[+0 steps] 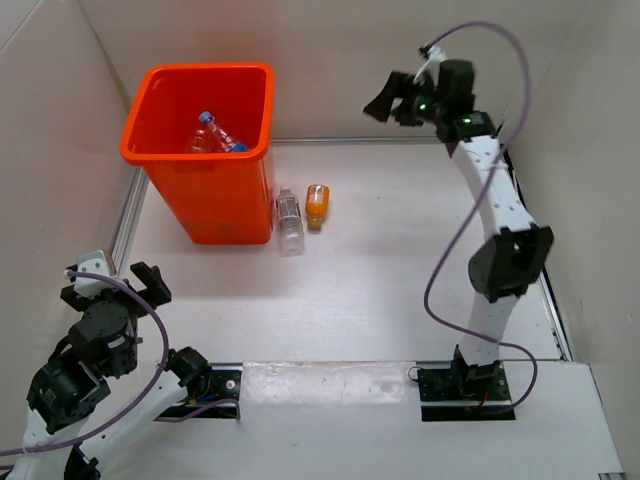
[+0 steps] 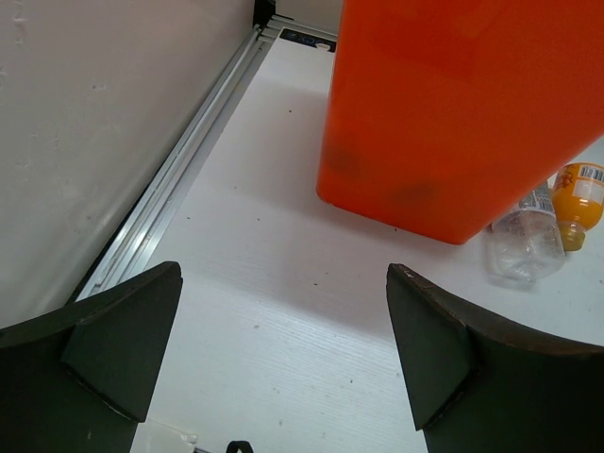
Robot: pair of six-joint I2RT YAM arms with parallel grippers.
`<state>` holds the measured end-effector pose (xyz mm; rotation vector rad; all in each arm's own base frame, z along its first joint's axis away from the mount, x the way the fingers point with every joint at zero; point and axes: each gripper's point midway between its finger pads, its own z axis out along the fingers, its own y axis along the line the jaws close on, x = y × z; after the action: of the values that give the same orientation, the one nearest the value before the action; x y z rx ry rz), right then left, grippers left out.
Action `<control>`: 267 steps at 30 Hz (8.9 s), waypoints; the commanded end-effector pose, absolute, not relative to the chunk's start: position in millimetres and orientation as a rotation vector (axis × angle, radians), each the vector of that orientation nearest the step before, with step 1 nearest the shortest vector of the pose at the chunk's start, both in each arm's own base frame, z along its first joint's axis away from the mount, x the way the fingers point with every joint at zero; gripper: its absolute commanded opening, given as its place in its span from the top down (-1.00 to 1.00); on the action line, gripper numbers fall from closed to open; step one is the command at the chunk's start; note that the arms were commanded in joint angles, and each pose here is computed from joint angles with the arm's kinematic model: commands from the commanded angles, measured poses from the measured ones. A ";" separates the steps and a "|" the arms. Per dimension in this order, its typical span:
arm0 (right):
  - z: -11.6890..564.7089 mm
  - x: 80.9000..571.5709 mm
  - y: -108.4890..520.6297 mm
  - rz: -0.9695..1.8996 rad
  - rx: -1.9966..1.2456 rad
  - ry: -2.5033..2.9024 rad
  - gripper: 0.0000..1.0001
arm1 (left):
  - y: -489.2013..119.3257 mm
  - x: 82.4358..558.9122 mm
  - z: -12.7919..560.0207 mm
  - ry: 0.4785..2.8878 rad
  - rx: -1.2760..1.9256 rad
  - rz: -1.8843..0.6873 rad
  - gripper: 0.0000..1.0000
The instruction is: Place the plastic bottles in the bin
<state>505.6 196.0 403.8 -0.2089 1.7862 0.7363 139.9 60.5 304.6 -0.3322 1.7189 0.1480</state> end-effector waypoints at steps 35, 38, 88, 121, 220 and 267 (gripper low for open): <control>94.9 495.4 312.1 0.857 -0.192 2.545 -0.81 | 58.9 139.8 307.3 1.685 -0.302 0.121 -1.00; 94.7 496.7 320.3 0.869 -0.224 2.535 -0.81 | 59.0 139.8 308.8 1.680 -0.303 0.119 -1.00; 170.5 499.7 305.0 1.518 0.030 2.395 1.00 | 61.5 137.9 308.3 1.674 -0.319 0.115 -1.00; 515.0 381.0 364.6 0.711 -0.657 1.404 1.00 | 61.6 133.0 309.2 1.655 -0.323 0.067 -1.00; 55.1 396.3 401.5 0.691 -0.504 2.658 -0.81 | 72.9 123.0 311.1 1.595 -0.374 0.056 -1.00; 309.5 516.0 232.5 1.043 0.222 2.100 1.00 | 73.3 119.9 312.2 1.579 -0.374 0.028 -1.00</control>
<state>512.5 219.3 219.1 0.2769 2.3134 0.9720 120.6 74.2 313.0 -0.3831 1.5810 0.0353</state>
